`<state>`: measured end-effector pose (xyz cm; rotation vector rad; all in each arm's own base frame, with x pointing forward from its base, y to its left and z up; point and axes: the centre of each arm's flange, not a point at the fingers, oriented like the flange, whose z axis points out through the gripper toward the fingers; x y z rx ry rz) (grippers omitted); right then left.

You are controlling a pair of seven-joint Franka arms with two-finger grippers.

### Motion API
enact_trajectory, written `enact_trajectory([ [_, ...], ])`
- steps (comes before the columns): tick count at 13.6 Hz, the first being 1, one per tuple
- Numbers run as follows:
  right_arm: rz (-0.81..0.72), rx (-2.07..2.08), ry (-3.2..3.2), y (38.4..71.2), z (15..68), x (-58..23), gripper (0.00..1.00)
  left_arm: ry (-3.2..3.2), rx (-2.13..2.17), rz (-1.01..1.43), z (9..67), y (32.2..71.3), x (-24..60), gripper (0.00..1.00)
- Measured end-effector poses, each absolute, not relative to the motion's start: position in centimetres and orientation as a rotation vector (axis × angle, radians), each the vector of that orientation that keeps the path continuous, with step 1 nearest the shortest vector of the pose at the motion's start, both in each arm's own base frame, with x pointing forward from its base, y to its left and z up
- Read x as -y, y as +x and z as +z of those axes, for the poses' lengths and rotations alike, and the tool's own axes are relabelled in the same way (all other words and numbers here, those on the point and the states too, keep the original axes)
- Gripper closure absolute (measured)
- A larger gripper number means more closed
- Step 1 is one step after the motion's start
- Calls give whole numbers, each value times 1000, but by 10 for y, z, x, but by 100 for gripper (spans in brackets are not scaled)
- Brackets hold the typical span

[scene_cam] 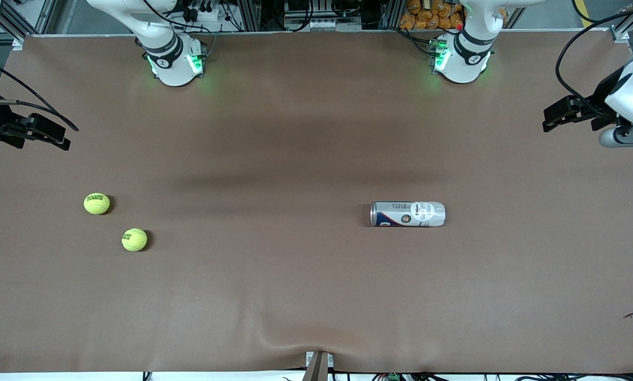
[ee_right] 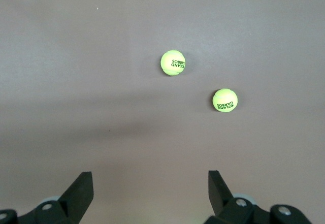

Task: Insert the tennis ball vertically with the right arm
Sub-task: 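Reach the left gripper toward the clear Wilson tennis-ball tube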

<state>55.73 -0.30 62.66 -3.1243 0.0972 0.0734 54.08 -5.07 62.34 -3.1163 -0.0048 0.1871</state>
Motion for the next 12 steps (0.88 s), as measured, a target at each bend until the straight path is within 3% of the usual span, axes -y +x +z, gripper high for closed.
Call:
enact_trajectory([
  [12, 73, -97, -3124, 557, 627, 3, 0, -2924, -343, 408, 530, 542, 163, 0],
])
